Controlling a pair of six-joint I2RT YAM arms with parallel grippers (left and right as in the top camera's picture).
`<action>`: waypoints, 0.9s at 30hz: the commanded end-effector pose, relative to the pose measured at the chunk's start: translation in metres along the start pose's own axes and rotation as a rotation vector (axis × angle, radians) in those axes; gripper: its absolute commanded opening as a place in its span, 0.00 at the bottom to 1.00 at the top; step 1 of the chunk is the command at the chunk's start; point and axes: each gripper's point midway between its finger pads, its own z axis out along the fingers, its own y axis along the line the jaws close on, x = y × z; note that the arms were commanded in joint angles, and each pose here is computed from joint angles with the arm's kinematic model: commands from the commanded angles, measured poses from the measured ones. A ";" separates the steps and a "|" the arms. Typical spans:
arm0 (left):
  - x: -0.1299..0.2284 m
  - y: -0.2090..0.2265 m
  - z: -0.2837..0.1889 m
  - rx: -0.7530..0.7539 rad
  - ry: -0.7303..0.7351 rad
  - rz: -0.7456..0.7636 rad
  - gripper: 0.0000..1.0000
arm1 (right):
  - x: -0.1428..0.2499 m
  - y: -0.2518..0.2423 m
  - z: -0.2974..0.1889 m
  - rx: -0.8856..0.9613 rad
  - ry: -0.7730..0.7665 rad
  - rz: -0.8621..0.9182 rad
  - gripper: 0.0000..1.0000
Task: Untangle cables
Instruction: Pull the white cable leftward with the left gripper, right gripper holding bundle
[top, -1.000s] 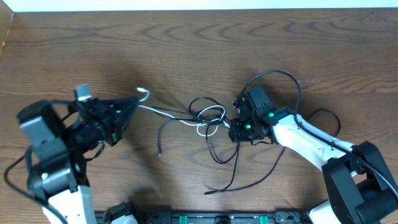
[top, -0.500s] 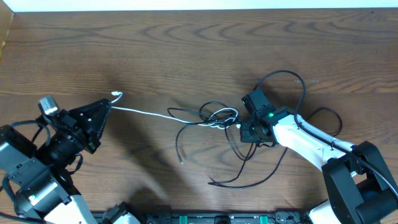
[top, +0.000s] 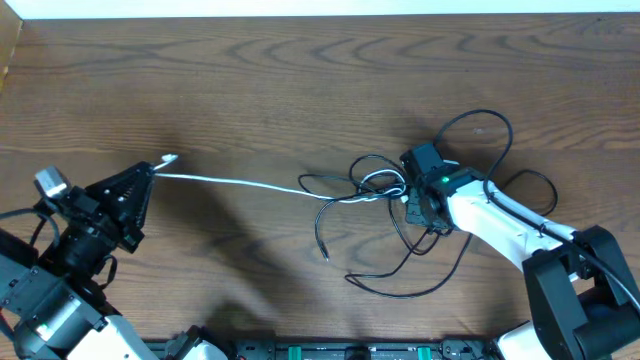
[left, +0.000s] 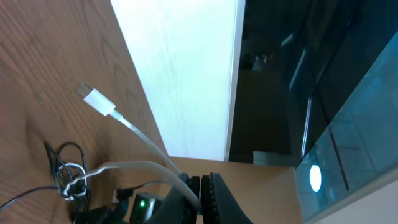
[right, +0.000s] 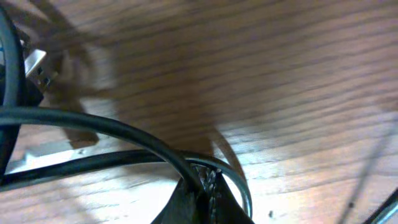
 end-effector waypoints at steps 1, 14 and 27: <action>0.000 -0.006 -0.005 0.021 -0.004 0.046 0.07 | -0.009 -0.018 0.001 0.061 -0.027 0.060 0.01; -0.009 0.006 -0.006 -0.009 -0.034 0.072 0.08 | -0.014 -0.098 0.009 0.225 0.013 0.429 0.02; -0.045 0.157 -0.067 -0.766 -0.360 -0.173 0.08 | -0.014 -0.065 0.022 -0.013 0.085 0.404 0.01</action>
